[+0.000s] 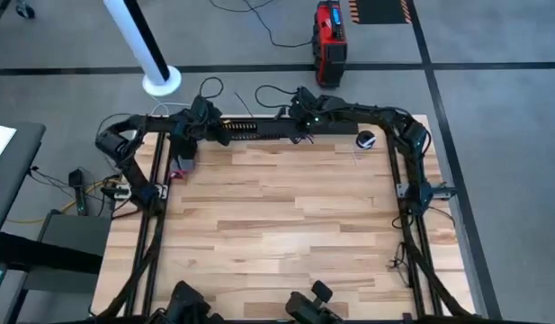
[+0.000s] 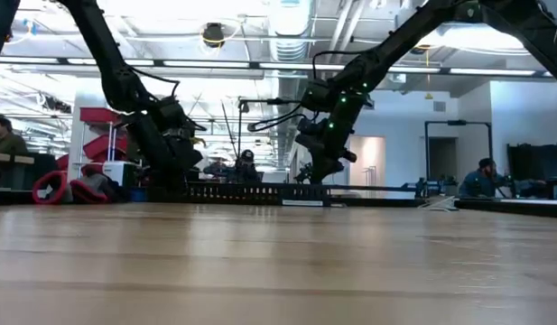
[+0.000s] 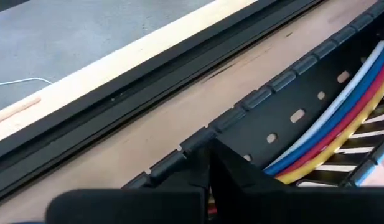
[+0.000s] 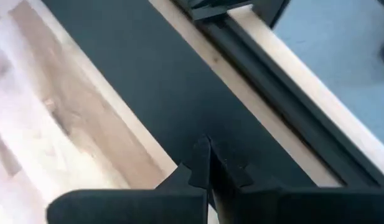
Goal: Ziptie cables
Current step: Close the black cable duct
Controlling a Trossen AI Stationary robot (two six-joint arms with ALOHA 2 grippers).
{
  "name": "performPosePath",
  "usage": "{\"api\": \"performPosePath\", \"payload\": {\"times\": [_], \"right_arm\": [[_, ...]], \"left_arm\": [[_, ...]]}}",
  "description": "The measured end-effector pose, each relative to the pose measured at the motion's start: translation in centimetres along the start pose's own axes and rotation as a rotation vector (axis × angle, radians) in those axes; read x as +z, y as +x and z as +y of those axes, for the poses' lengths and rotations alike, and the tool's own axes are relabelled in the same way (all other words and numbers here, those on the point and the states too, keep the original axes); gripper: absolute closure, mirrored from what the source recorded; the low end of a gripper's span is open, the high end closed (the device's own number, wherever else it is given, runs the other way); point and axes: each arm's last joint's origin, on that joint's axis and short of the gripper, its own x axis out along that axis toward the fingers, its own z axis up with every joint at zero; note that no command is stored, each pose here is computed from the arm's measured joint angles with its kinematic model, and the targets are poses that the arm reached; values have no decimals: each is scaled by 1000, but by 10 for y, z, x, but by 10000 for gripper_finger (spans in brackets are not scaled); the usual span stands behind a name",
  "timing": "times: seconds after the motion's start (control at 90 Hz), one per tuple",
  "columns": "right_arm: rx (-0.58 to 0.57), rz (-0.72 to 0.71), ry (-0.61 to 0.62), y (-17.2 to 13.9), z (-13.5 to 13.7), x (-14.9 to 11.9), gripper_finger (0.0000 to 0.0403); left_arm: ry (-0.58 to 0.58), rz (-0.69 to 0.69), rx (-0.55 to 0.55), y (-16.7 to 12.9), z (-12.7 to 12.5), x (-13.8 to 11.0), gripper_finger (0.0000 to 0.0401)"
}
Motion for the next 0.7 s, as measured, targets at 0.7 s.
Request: {"api": "performPosePath", "payload": {"times": [0.7], "right_arm": [[67,7,-317,-25,27,-2,403]], "left_arm": [[47,39,-159,4,-31,-4,401]]}}
